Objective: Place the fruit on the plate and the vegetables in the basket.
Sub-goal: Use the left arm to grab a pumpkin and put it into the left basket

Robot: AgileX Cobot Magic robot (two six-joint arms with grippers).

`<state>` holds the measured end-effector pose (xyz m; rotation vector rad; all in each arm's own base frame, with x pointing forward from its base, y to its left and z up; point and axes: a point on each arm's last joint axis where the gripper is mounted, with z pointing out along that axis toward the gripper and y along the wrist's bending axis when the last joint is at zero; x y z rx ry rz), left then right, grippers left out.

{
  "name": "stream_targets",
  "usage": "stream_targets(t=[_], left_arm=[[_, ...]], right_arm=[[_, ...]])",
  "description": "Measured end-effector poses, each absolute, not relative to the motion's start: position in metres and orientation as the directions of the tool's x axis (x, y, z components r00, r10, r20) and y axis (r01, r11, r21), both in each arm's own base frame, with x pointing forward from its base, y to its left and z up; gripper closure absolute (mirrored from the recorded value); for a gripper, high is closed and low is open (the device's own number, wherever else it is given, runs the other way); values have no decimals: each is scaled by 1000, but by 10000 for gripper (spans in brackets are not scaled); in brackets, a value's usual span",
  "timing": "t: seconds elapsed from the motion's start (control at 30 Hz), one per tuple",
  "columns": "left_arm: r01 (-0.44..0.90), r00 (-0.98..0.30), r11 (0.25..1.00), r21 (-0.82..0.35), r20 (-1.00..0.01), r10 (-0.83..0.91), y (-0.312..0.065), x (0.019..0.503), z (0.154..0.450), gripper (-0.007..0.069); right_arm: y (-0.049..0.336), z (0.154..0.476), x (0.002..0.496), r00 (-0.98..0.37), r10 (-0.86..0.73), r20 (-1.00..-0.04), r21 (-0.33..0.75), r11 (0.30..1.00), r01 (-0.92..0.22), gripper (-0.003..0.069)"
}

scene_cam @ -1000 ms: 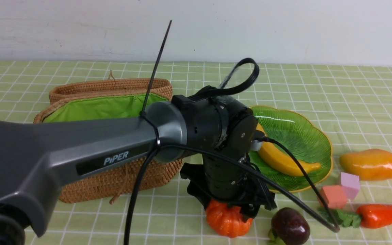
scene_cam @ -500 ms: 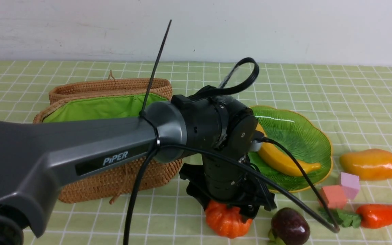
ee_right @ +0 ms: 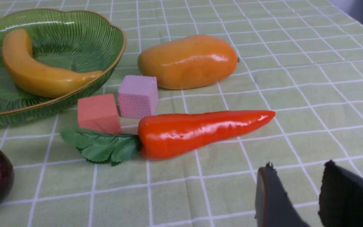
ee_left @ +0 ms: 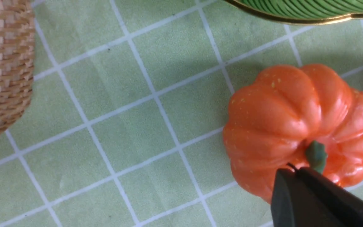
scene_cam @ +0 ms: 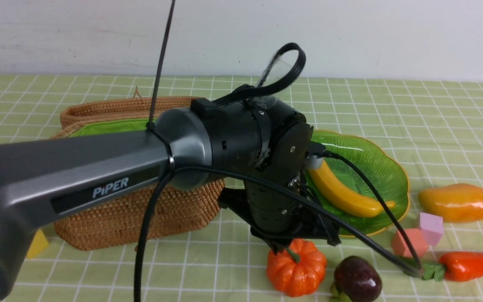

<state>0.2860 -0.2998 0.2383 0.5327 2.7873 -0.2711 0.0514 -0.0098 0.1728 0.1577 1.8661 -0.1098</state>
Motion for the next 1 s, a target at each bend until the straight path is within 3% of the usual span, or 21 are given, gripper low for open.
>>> stream_targets(t=[0.2, 0.33, 0.57, 0.7, 0.87, 1.0], left_arm=[[363, -897, 923, -130, -316, 309, -299, 286, 238, 629], [358, -899, 925, -130, -316, 303, -299, 287, 238, 556], [337, -907, 921, -194, -329, 263, -306, 288, 254, 270], [344, -907, 918, -198, -323, 270, -308, 289, 255, 188], [332, -924, 925, -184, -263, 279, -312, 291, 235, 202], [330, -927, 926, -184, -248, 281, -317, 294, 220, 297]], right_arm=[[-10, 173, 51, -291, 53, -955, 5, 986, 165, 417], [-10, 173, 51, -291, 53, -955, 5, 986, 165, 417], [-10, 173, 51, -291, 53, -955, 5, 986, 165, 417], [-10, 173, 51, -291, 53, -955, 5, 986, 165, 417], [-10, 173, 51, -291, 53, -955, 5, 986, 165, 417], [-10, 173, 51, -291, 53, -955, 5, 986, 165, 417]])
